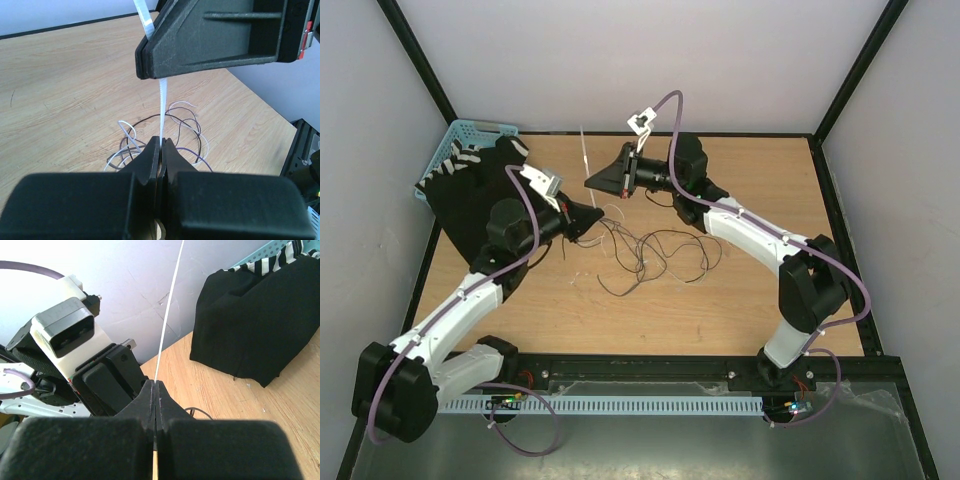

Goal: Zip-tie the wires
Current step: Adjust the ribbon.

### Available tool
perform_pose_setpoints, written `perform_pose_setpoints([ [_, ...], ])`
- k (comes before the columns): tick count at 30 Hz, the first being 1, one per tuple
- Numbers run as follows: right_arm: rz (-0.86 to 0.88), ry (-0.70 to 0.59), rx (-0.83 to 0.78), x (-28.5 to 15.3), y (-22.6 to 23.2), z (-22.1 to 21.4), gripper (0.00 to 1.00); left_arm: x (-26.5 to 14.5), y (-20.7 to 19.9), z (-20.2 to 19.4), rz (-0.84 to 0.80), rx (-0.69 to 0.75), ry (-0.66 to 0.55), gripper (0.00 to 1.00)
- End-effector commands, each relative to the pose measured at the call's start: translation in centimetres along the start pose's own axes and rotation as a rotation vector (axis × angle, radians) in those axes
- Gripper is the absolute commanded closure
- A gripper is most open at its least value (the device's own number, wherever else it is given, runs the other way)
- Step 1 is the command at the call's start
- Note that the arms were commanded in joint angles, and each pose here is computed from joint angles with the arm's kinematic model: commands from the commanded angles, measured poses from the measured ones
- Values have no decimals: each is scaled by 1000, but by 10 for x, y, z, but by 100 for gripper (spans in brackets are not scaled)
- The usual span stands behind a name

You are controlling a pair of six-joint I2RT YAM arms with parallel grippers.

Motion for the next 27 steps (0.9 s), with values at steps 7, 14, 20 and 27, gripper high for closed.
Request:
perform_pose_setpoints([
  [7,118,-175,-168,-7,56,58,100,3,-1,-41,-35,-84,152,100],
  [14,116,-188,-176,-10,58,62,100,10,2,-51,-38,-99,181,100],
  [20,87,-195,-175,-21,50,58,100,12,2,-50,-40,-112,180,100],
  [27,-7,-290,-203,-73,31,51,61,20,-3,-49,-58,-115,188,100],
])
Point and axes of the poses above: each gripper's point midway between its finger pads, its own x axis out along the fingers, its own y axis along the line the jaws close on, z = x × y, the point moved 5 cm from there along -x, back along the fingers, and after that the axes turned 13 degrees about x, right-handed, at the moved point
